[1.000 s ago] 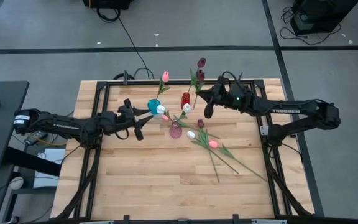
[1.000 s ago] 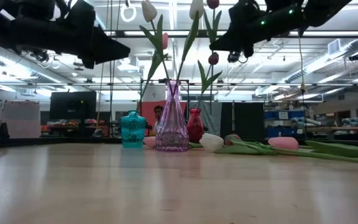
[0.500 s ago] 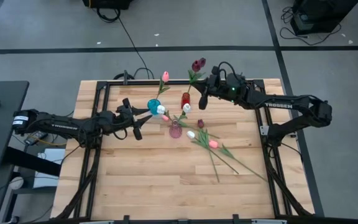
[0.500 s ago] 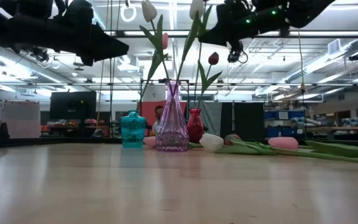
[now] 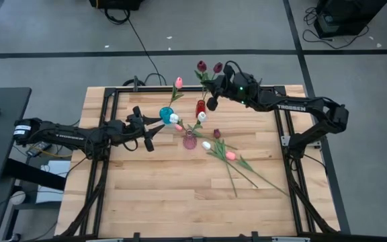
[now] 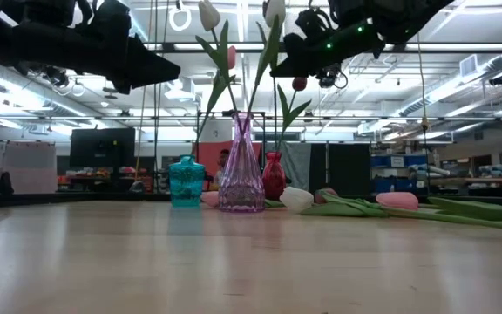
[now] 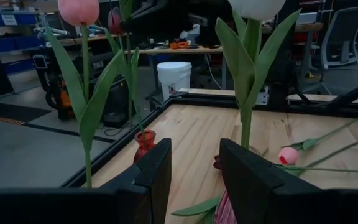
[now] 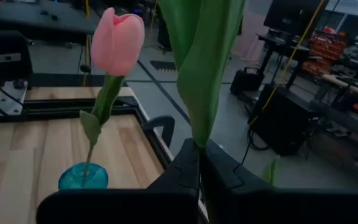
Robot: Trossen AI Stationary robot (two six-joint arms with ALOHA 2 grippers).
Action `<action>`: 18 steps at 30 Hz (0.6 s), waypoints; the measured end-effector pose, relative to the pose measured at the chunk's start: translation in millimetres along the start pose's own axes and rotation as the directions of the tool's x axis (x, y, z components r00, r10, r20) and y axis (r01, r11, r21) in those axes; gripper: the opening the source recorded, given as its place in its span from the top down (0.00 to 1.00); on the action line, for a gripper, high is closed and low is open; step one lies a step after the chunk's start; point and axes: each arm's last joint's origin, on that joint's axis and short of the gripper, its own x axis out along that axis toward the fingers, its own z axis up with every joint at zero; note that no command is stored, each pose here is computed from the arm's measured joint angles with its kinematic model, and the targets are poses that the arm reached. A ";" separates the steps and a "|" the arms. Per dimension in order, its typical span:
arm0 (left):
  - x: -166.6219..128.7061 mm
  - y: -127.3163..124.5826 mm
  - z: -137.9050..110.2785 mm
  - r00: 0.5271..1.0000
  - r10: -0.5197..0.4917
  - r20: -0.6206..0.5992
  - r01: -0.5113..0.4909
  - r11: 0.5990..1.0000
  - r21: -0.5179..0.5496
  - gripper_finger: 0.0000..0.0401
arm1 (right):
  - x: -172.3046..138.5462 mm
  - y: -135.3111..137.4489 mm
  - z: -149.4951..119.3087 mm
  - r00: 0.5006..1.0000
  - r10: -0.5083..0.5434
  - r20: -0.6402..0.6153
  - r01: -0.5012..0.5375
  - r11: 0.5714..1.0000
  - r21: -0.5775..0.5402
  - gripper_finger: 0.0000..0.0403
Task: Sort flowers into vase by color
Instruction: Put the right red tulip into the red vase
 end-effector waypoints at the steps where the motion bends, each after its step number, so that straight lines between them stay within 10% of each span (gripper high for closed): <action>1: 0.0 0.0 -0.1 1.000 0.000 -0.001 0.000 1.000 0.000 0.65 | 0.7 -0.1 -0.9 1.000 0.000 -0.003 0.000 1.000 0.001 0.97; 18: 0.0 0.0 -0.2 1.000 0.000 -0.002 0.000 1.000 0.001 0.65 | -2.6 -1.2 3.7 1.000 0.002 0.022 -0.003 1.000 0.025 0.97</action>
